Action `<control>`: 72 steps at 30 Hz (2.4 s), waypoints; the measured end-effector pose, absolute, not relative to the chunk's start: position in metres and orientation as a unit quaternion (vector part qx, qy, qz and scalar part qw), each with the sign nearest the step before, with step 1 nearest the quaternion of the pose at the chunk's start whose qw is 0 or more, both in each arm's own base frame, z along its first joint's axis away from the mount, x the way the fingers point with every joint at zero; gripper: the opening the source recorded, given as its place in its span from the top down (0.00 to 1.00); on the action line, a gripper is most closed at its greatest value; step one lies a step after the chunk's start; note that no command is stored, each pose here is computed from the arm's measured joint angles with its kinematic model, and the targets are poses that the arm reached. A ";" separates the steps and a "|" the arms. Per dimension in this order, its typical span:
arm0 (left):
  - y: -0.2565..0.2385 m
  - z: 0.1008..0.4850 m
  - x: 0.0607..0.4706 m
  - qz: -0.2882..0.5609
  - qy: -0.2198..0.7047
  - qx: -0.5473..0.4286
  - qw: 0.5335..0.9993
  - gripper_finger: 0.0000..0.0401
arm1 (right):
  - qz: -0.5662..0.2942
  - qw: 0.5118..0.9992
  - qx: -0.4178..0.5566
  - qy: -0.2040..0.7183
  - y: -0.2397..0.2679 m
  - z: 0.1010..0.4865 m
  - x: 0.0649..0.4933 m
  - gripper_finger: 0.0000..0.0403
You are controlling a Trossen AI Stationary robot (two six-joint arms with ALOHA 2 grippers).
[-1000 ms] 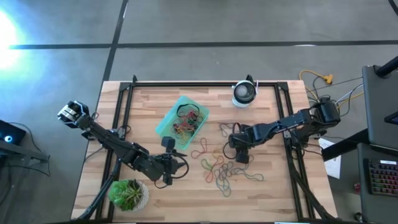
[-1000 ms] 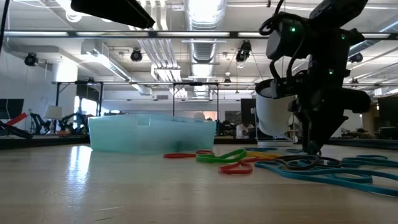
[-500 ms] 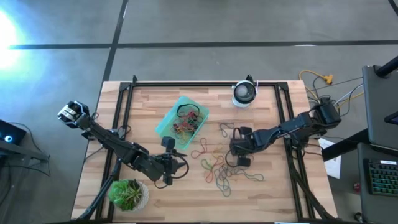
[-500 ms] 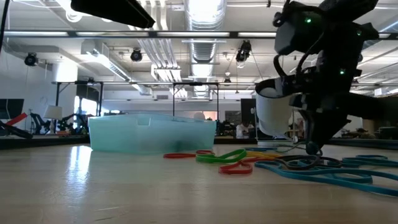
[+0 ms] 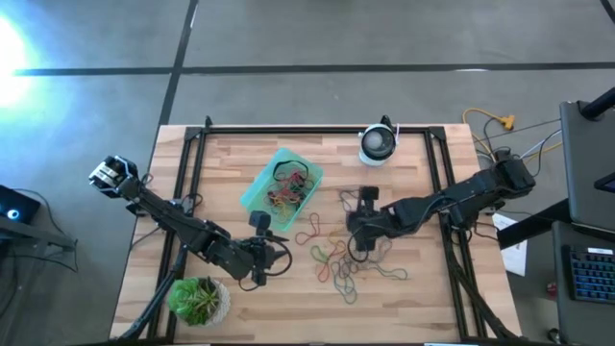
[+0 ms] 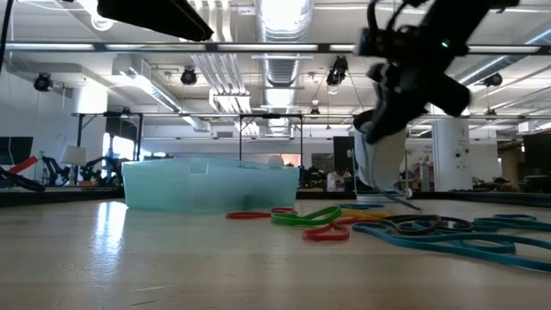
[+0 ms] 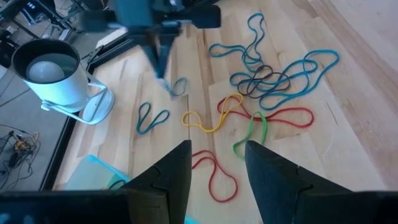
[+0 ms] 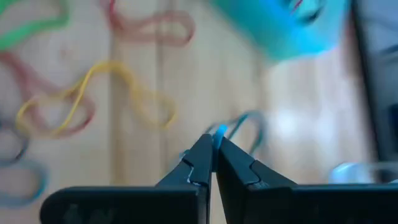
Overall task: Pick and place rubber bands into bin
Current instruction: Put the blue rubber band into the green bin, then put the green rubber band into the green bin
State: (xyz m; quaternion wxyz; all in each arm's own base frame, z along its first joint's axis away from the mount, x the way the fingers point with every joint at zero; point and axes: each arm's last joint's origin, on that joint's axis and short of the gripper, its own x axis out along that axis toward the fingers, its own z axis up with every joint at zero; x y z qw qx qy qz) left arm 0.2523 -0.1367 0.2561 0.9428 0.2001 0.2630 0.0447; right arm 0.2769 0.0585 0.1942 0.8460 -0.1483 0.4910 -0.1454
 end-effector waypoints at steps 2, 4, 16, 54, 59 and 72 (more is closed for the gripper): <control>-0.136 0.255 0.251 0.045 0.270 0.202 0.940 0.66 | -0.151 0.852 -0.167 0.473 0.055 0.207 0.287 0.98; -0.136 0.254 0.250 0.047 0.276 0.198 0.939 0.66 | -0.150 0.861 -0.179 0.451 0.049 0.222 0.299 0.98; -0.138 0.249 0.241 0.048 0.307 0.187 0.932 0.66 | -0.175 0.916 -0.190 0.308 -0.007 0.319 0.342 0.98; -0.143 0.247 0.236 0.039 0.308 0.183 0.933 0.66 | -0.042 0.954 0.007 0.295 -0.103 0.222 0.413 0.68; -0.143 0.244 0.235 0.039 0.312 0.186 0.931 0.66 | -0.017 0.945 -0.012 0.325 -0.095 0.232 0.402 0.57; -0.143 0.244 0.235 0.039 0.307 0.183 0.933 0.66 | 0.091 0.840 -0.002 0.535 -0.009 0.216 0.349 0.58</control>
